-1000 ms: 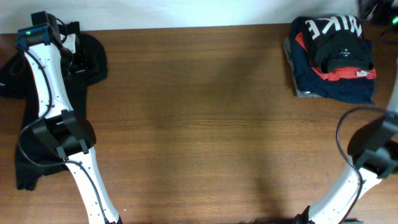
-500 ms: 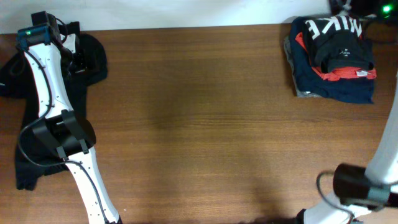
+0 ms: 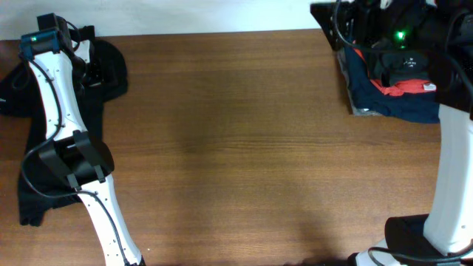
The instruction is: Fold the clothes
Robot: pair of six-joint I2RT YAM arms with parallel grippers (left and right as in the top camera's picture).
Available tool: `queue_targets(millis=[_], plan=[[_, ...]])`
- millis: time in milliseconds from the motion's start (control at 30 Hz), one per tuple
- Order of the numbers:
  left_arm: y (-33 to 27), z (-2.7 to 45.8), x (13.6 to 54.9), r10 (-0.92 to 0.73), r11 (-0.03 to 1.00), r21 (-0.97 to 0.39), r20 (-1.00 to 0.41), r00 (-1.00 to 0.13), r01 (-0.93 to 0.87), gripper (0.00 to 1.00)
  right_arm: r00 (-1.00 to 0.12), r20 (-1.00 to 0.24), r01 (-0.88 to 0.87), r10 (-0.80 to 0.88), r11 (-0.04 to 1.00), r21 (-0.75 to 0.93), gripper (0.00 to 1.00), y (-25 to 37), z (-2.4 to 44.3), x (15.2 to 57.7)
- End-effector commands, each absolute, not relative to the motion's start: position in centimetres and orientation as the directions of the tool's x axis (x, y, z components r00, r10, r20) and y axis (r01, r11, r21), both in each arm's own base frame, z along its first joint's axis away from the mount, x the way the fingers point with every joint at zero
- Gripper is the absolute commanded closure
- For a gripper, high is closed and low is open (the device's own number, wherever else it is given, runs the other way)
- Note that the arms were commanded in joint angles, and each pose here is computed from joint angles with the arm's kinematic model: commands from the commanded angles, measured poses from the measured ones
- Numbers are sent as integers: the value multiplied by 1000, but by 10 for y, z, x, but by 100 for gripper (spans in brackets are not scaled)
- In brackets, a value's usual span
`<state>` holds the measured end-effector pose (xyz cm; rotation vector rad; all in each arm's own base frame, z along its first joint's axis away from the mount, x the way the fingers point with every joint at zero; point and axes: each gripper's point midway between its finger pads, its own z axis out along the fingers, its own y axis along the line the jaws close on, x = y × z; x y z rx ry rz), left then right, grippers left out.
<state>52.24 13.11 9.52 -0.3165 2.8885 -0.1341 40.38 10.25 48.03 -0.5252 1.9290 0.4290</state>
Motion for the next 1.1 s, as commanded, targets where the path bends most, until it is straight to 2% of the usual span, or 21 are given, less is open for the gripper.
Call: queue_targets(millis=[0,100,167,267,333,400,567,600,733,900,1067], plan=[[133,92,523,-237,969,-121,-214,-948,-215,1,-444,-874,-406,-198,914,0,1,74,458,411],[133,92,523,-237,969,-121,-214,-948,-215,1,-494,-845,-353,-203,935,-17,1,62,445,406],[133,92,523,-237,969,-121,-214,-948,-215,1,-486,-850,-350,-204,937,-25,1,59,444,402],[133,92,523,-237,969,-121,-214,-948,-215,1,-420,-868,-376,-264,921,-98,1,59,444,394],[133,92,523,-237,969,-121,-214,-948,-215,1,-326,-878,-402,-352,892,-208,1,57,437,380],[133,92,523,-237,969,-121,-214,-948,-215,1,-297,-885,-387,-360,892,-233,1,52,424,367],[133,92,523,-237,969,-121,-214,-948,-215,1,-300,-892,-330,-339,914,-236,1,31,371,327],[133,92,523,-237,969,-121,-214,-948,-215,1,-293,-898,-301,-329,923,-240,1,23,348,312],[132,92,523,-236,969,-121,-214,-948,-214,1,-237,-935,-218,-263,953,-213,1,12,310,285],[133,92,523,-238,969,-121,-214,-947,-216,1,-159,-966,-171,-206,969,-178,1,12,257,259],[133,92,523,-238,969,-121,-214,-947,-216,1,-80,-992,-134,-100,987,-89,1,11,201,251]])
